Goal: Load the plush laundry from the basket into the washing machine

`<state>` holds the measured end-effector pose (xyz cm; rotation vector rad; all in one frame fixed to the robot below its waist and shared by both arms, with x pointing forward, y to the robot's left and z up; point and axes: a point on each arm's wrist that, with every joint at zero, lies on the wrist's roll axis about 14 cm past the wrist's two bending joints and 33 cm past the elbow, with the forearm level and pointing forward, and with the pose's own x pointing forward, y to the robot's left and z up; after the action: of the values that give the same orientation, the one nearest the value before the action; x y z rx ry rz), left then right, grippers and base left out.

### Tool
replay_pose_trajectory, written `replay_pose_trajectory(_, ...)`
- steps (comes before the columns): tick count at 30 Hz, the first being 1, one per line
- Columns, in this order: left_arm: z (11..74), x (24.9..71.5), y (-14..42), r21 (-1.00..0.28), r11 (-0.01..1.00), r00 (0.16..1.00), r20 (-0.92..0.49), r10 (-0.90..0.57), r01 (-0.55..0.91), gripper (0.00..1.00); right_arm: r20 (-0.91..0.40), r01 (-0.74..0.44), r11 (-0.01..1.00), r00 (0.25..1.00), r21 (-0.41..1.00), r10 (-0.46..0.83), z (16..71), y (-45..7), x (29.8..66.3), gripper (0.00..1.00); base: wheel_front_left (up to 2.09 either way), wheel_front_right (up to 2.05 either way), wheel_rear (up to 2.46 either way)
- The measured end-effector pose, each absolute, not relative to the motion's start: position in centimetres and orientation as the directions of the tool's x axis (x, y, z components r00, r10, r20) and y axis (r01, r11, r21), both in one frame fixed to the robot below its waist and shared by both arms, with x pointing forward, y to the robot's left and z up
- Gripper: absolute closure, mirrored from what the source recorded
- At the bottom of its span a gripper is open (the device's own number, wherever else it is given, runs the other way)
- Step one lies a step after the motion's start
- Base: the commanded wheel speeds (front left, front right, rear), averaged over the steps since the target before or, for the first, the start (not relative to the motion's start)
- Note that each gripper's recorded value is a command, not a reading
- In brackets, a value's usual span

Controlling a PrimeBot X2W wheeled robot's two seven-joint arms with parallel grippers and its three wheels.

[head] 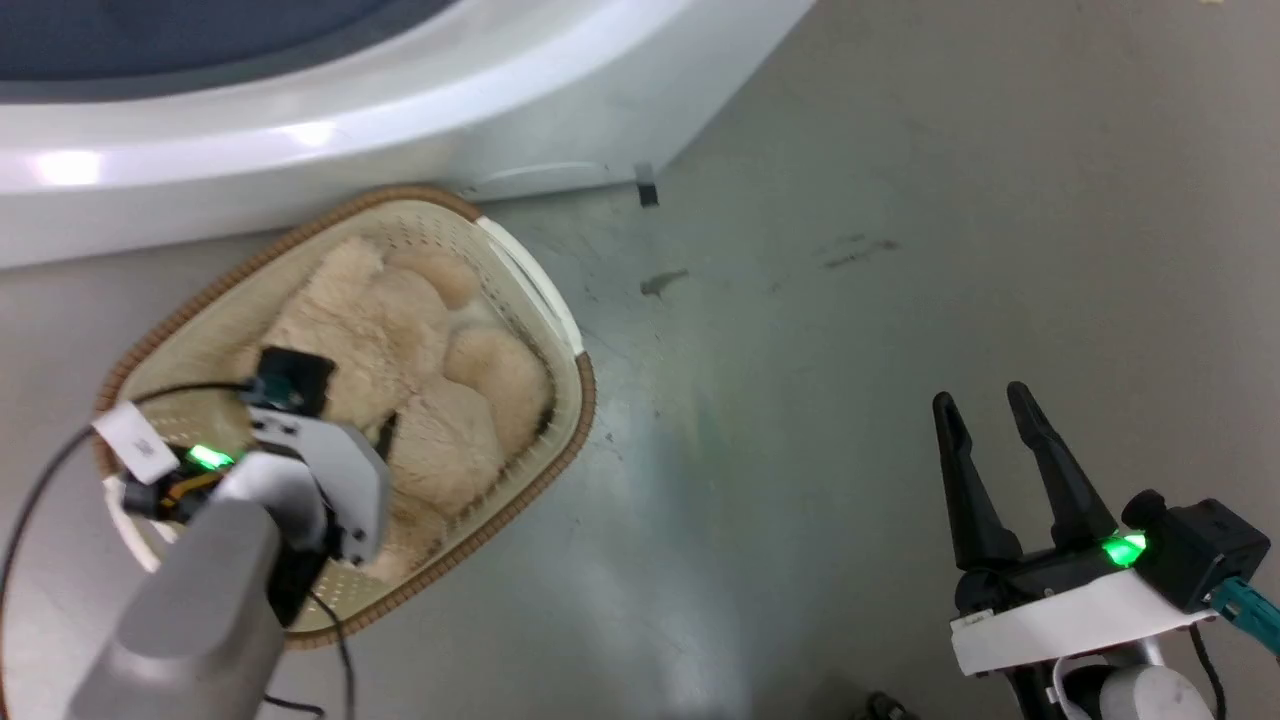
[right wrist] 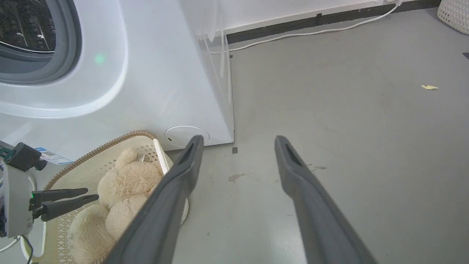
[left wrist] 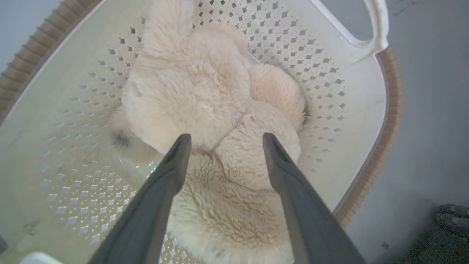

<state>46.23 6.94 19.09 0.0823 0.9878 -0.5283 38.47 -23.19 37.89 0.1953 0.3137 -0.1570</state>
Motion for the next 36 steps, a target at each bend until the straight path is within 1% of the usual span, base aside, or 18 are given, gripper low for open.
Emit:
replay_pose_trajectory(5, 17.4, 47.3, 7.4, -0.132, 0.871, 0.426, -0.831, -0.357, 0.473, 0.0, -0.34, 0.202, 0.965, 0.93, 0.167, -0.136, 37.1, -23.5, 38.3, 0.0, 0.0, 0.0, 0.0)
replay_pose_trajectory(6, 16.9, 47.3, 7.4, -0.13, 0.868, 0.414, -0.839, -0.354, 0.48, 0.0, -0.346, 0.209, 0.963, 0.928, 0.168, -0.141, 36.9, -23.6, 38.2, 0.0, 0.0, 0.0, 0.0)
replay_pose_trajectory(7, 15.8, 47.1, 7.3, -0.131, 0.862, 0.38, -0.858, -0.346, 0.49, 0.0, -0.358, 0.226, 0.959, 0.921, 0.17, -0.154, 36.5, -23.9, 37.9, 0.0, 0.0, 0.0, 0.0)
replay_pose_trajectory(8, 15.8, 47.1, 7.3, -0.131, 0.862, 0.38, -0.858, -0.346, 0.49, 0.0, -0.358, 0.226, 0.959, 0.921, 0.17, -0.154, 36.5, -23.9, 37.9, 0.0, 0.0, 0.0, 0.0)
replay_pose_trajectory(9, 14.8, 47.1, 7.2, -0.146, 0.866, 0.351, -0.872, -0.341, 0.477, 0.0, -0.37, 0.245, 0.953, 0.914, 0.18, -0.166, 36.0, -24.2, 37.7, 0.0, 0.0, 0.0, 0.0)
replay_pose_trajectory(13, 13.6, 47.7, 7.2, -0.139, 0.861, 0.32, -0.89, -0.326, 0.49, 0.0, -0.387, 0.259, 0.95, 0.905, 0.176, -0.176, 35.3, -24.4, 37.5, 0.0, 0.0, 0.0, 0.0)
replay_pose_trajectory(14, 12.7, 47.8, 7.3, -0.126, 0.848, 0.288, -0.907, -0.309, 0.514, 0.0, -0.401, 0.268, 0.947, 0.898, 0.174, -0.181, 34.8, -24.5, 37.3, 0.0, 0.0, 0.0, 0.0)
replay_pose_trajectory(15, 12.7, 47.8, 7.3, -0.126, 0.848, 0.288, -0.907, -0.309, 0.514, 0.0, -0.401, 0.268, 0.947, 0.898, 0.174, -0.181, 34.8, -24.5, 37.3, 0.0, 0.0, 0.0, 0.0)
replay_pose_trajectory(16, 11.8, 47.8, 7.1, -0.126, 0.843, 0.259, -0.919, -0.298, 0.524, 0.0, -0.413, 0.279, 0.944, 0.891, 0.174, -0.187, 34.3, -24.6, 37.1, 0.0, 0.0, 0.0, 0.0)
replay_pose_trajectory(20, 10.7, 48.1, 6.6, -0.128, 0.832, 0.239, -0.925, -0.297, 0.54, 0.0, -0.43, 0.294, 0.94, 0.881, 0.173, -0.196, 33.6, -24.8, 36.9, 0.0, 0.0, 0.0, 0.0)
replay_pose_trajectory(23, 9.1, 48.0, 6.4, -0.129, 0.818, 0.195, -0.939, -0.282, 0.56, 0.0, -0.452, 0.314, 0.934, 0.867, 0.172, -0.208, 32.7, -25.0, 36.5, 0.0, 0.0, 0.0, 0.0)
replay_pose_trajectory(31, 5.9, 47.6, 7.1, -0.134, 0.825, 0.132, -0.961, -0.244, 0.549, 0.0, -0.49, 0.356, 0.92, 0.838, 0.162, -0.238, 31.3, -25.6, 35.6, 0.0, 0.0, 0.0, 0.0)
replay_pose_trajectory(32, 5.5, 47.6, 7.1, -0.138, 0.827, 0.126, -0.961, -0.244, 0.544, 0.73, -0.494, 0.361, 0.918, 0.835, 0.161, -0.242, 31.1, -25.7, 35.5, 0.0, 0.0, 0.0, 0.0)
replay_pose_trajectory(33, 5.3, 47.7, 7.1, -0.141, 0.829, 0.125, -0.962, -0.244, 0.541, 0.73, -0.496, 0.366, 0.917, 0.832, 0.158, -0.247, 31.1, -25.8, 35.4, 0.0, 0.0, 0.0, 0.0)
replay_pose_trajectory(34, 5.1, 47.7, 7.2, -0.142, 0.831, 0.122, -0.962, -0.243, 0.538, 1.0, -0.498, 0.371, 0.915, 0.83, 0.156, -0.251, 31.0, -25.9, 35.2, 0.0, 0.0, 0.0, 0.0)
replay_pose_trajectory(36, 5.3, 48.0, 7.2, -0.142, 0.835, 0.133, -0.96, -0.248, 0.531, 1.0, -0.499, 0.375, 0.913, 0.829, 0.159, -0.254, 31.1, -25.9, 35.2, 0.0, 0.0, 0.0, 0.0)
